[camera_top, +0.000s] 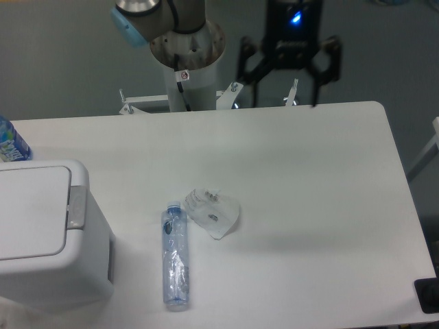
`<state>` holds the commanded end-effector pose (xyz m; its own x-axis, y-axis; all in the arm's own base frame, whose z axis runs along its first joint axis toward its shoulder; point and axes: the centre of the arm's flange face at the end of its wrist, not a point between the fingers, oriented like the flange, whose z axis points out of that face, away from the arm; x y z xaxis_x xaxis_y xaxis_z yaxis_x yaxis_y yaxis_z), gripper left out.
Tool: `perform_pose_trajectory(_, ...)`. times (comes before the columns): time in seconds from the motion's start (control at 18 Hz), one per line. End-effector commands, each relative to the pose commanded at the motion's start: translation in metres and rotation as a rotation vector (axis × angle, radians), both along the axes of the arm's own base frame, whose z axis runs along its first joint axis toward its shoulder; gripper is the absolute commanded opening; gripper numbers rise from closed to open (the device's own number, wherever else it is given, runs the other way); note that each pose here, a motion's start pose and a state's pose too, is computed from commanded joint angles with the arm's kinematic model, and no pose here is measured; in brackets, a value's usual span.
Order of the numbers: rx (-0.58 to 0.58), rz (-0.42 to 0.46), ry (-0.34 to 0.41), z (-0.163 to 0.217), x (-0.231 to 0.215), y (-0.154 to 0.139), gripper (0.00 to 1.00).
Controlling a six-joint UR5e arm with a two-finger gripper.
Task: Open the trash can
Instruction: 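Move the open gripper down and over the white trash can lid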
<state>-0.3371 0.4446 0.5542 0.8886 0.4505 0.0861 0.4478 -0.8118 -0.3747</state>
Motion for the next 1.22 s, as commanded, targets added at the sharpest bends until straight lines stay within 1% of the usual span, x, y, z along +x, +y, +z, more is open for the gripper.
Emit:
perform_pose_trajectory(0.11, 0.018, 0.015, -0.005, -0.001, 0.008, 0.013, 1.0)
perform_pose_trajectory(0.33, 0.063, 0.033, -0.019, -0.025, 0.032, 0.067, 1.0)
perform_pose_trajectory(0.5, 0.103, 0.065, -0.027, -0.03, 0.046, 0.091, 1.0)
perform_pose_trajectory(0.61, 0.112, 0.066, -0.029, -0.036, 0.049, 0.1, 1.0)
perform_pose_trajectory(0.72, 0.112, 0.044, -0.031, -0.037, 0.061, 0.108, 1.0)
perform_pose_trajectory(0.83, 0.115, 0.067, -0.046, -0.037, 0.066, 0.11, 1.0)
perform_pose_trajectory(0.94, 0.115, 0.07, -0.06, -0.038, 0.078, 0.116, 1.0)
perform_pose_trajectory(1.22, 0.097, 0.034, -0.077, -0.051, 0.098, 0.133, 1.0)
